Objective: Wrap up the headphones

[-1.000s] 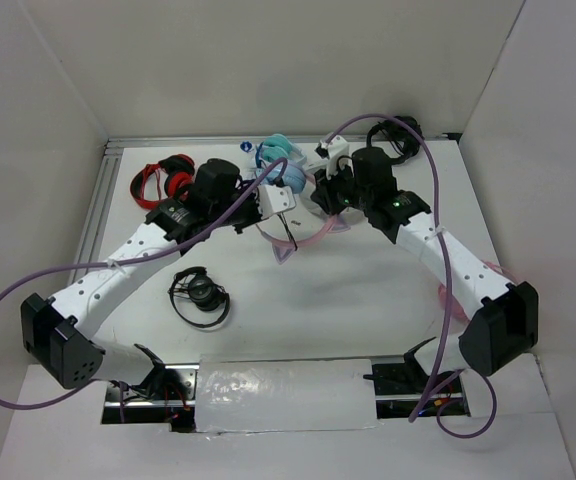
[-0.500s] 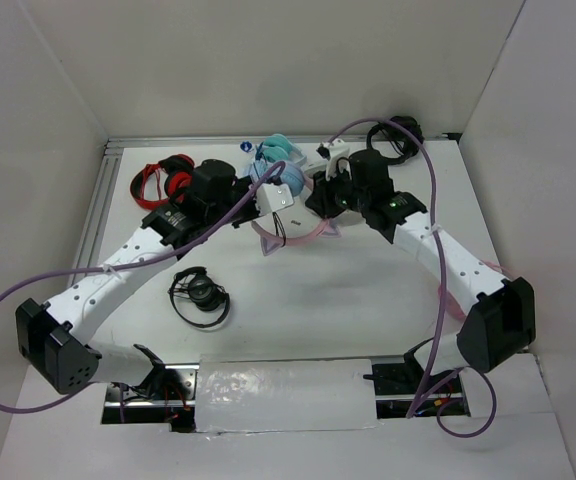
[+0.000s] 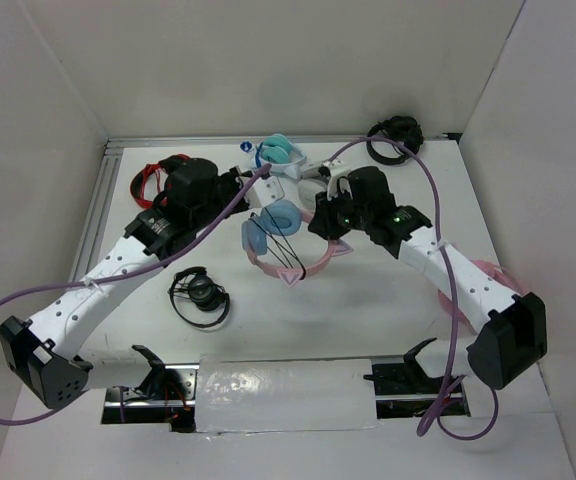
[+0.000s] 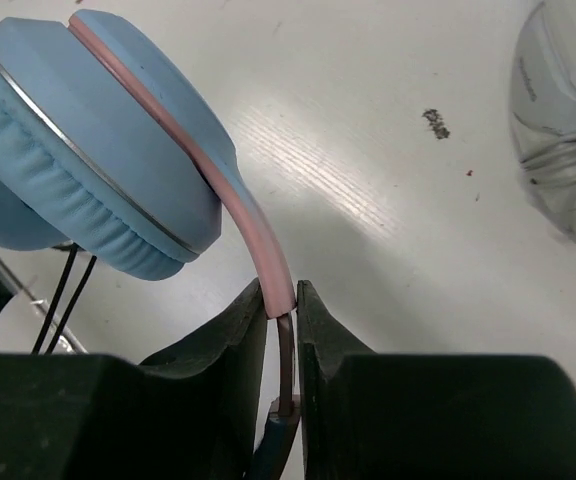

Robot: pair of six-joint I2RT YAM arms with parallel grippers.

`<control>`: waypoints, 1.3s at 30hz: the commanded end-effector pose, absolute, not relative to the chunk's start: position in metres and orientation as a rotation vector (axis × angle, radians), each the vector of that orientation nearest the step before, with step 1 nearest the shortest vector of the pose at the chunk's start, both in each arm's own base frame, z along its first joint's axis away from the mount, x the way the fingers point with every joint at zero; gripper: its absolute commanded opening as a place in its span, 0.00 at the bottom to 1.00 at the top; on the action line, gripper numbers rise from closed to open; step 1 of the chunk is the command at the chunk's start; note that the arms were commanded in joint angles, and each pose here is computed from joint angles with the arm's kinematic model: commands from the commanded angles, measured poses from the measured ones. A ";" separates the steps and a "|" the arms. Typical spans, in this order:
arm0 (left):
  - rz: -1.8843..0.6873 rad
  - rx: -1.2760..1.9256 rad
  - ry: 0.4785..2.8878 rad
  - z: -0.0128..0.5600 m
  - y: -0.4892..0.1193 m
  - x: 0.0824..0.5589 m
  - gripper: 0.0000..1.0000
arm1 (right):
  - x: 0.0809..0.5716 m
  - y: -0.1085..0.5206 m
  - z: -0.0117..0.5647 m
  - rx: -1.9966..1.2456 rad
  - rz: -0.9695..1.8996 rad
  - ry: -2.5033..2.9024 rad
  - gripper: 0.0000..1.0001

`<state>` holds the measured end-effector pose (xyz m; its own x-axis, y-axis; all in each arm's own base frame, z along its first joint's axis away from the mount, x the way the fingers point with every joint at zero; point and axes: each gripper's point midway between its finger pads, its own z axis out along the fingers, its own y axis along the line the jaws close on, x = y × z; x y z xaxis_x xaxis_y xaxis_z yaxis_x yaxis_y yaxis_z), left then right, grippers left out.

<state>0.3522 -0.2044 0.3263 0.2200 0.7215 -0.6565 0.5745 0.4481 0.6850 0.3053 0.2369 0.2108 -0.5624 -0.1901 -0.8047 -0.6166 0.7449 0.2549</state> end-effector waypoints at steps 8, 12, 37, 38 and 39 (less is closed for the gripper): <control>0.096 1.138 1.353 0.353 -0.208 0.347 0.00 | 0.270 0.253 0.259 -0.745 0.877 1.937 0.00; 0.006 1.076 1.358 0.355 -0.205 0.332 0.00 | 0.275 0.245 0.262 -0.659 0.890 1.915 0.00; -0.404 1.069 1.519 0.261 -0.245 0.310 0.25 | 0.251 0.229 0.340 -0.585 0.939 1.562 0.00; -0.402 1.071 1.521 0.259 -0.245 0.310 0.24 | 0.246 0.231 0.341 -0.595 0.963 1.561 0.00; -0.399 1.071 1.536 0.254 -0.244 0.311 0.22 | 0.245 0.232 0.346 -0.604 0.973 1.557 0.00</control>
<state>0.3055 -0.2405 0.2402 0.0425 0.4542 -0.8899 0.8086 0.5076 0.2976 0.2592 0.2189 0.2819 -0.3554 0.0282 -0.9343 -0.7159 0.6345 0.2915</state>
